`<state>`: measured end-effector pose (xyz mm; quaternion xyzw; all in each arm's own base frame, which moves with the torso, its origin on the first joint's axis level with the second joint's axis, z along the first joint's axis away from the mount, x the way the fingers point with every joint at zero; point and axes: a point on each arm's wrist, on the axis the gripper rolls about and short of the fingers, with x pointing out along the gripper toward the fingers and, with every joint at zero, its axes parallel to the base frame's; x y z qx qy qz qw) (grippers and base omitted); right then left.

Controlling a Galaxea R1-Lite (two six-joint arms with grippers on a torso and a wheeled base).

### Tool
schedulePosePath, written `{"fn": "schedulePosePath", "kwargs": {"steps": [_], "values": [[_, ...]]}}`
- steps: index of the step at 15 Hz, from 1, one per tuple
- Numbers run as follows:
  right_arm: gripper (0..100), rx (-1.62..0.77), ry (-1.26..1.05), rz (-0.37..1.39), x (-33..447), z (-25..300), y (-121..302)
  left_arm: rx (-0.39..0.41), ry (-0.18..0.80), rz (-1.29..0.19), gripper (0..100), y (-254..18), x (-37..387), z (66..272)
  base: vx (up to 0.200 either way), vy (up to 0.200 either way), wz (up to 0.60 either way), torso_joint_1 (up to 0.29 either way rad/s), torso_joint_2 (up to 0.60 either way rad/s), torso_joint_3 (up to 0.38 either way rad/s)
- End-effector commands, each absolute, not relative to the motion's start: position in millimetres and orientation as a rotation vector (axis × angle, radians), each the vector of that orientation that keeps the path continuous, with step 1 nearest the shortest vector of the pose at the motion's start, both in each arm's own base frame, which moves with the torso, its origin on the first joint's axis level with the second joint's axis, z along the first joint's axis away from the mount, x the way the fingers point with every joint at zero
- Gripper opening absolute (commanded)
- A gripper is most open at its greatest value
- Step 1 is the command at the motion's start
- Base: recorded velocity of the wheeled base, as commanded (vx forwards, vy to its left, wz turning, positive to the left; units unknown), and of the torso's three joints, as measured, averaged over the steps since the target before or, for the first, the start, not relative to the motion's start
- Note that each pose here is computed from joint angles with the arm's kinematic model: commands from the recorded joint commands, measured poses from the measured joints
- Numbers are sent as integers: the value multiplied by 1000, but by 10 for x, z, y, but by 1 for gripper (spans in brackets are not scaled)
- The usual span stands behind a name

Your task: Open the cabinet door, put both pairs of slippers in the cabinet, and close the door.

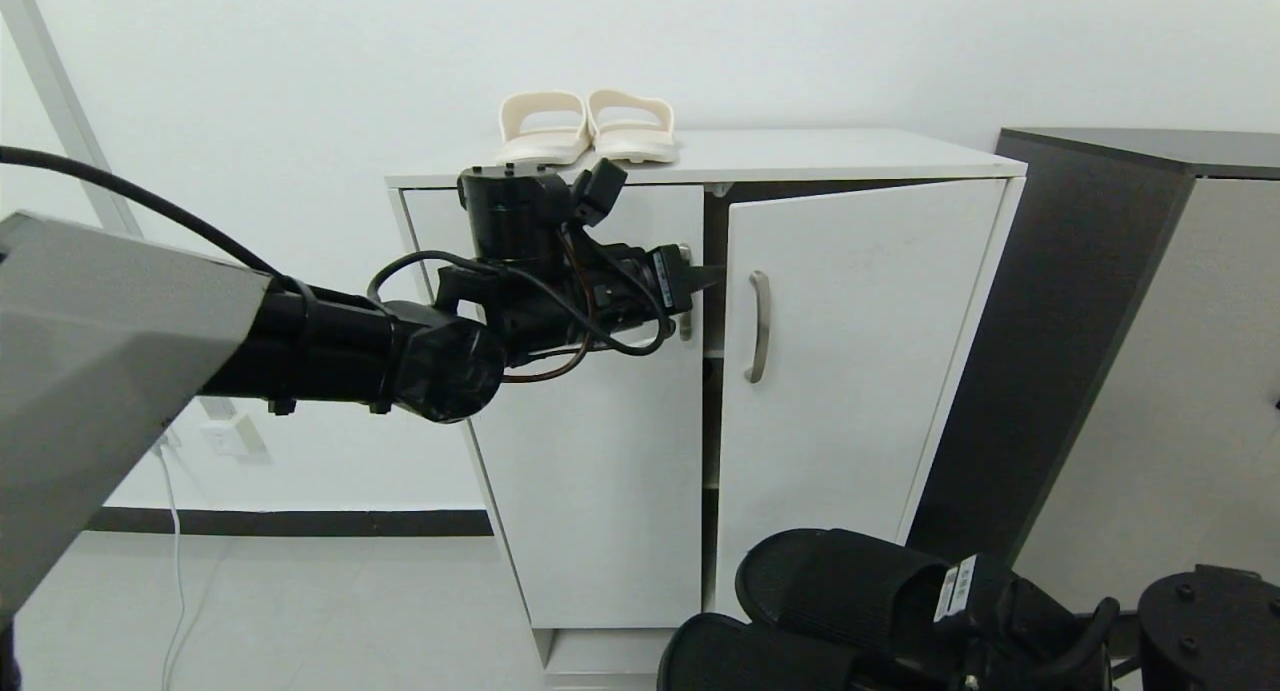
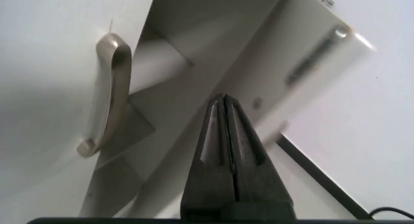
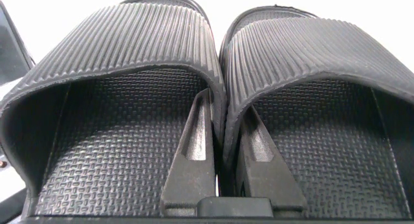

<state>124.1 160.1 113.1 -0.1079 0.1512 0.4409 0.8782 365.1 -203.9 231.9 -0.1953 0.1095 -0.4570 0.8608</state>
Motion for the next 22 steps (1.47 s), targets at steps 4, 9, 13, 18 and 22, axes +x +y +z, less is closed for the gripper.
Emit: {"fn": "schedulePosePath", "kwargs": {"steps": [4,9,13,18,22], "values": [[0,-228,317,923,1232,1126,1601,-412,236,-955,0,-2066,3735,2267,0,0,0,0,0,0],[0,-238,327,951,1164,1096,1613,-430,244,-955,0,-2110,3805,2232,-40,0,0,0,0,0],[0,-247,337,967,1131,1071,1619,-419,268,-1005,0,-2324,3658,2180,-200,0,0,4,5,0],[0,-252,344,974,1105,1055,1608,-410,253,-1091,0,-2583,3384,2189,-160,0,0,1,2,6],[0,-252,341,975,1105,1056,1608,-421,221,-974,0,-2359,3448,2238,0,0,0,0,0,0]]}}
